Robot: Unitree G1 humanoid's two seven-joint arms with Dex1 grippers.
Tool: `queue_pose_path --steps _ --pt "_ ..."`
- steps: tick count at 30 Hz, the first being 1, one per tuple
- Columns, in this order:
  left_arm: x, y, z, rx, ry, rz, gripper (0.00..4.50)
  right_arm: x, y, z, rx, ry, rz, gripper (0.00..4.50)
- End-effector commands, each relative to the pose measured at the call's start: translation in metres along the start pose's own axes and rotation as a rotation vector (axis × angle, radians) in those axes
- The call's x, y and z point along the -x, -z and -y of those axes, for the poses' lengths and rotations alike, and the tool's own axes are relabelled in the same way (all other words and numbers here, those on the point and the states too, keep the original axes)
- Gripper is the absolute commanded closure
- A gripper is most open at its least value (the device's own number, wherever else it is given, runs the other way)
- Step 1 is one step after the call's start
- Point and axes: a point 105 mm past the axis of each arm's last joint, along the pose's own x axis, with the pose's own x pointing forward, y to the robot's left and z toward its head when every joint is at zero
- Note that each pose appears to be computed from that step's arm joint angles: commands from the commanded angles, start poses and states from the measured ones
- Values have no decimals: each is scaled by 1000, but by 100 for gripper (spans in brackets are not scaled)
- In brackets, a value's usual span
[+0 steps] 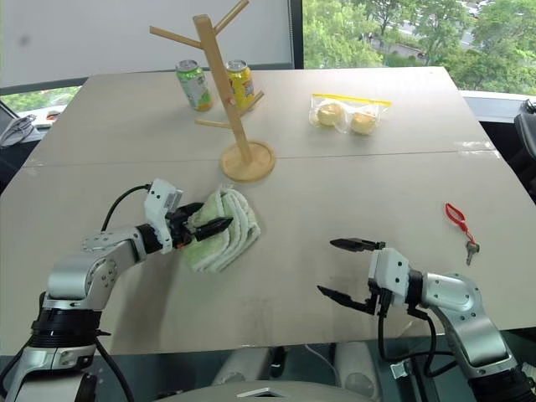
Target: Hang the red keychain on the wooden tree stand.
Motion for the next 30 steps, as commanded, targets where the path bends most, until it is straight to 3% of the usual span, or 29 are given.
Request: queue_pose_path --steps 1,2,5,13,16,19,23,27,30 --pt "-3 9 -2 7 -16 -42 0 -3 -11 4 31 12 32 7" --pt "-3 9 -1 9 -14 -42 0 -3 -11 5 32 13 32 7" --pt "-3 8 -1 16 -9 -33 71 -4 -13 7 36 20 36 0" --pt "-8 0 -2 27 -24 11 428 -5 -17 9 34 38 47 0" --pt "-10 -8 -13 25 -95 57 440 -4 -18 9 30 39 52 0" --pt "-5 -29 -40 42 -269 190 440 -3 -18 9 29 41 53 0" --pt "68 -78 -118 129 -810 564 440 -1 -17 11 32 47 48 0" --pt "139 -75 -162 198 -1196 700 440 -1 -16 11 34 48 44 0" --pt "171 -61 -178 267 -1376 738 440 -2 -16 12 36 51 44 0"
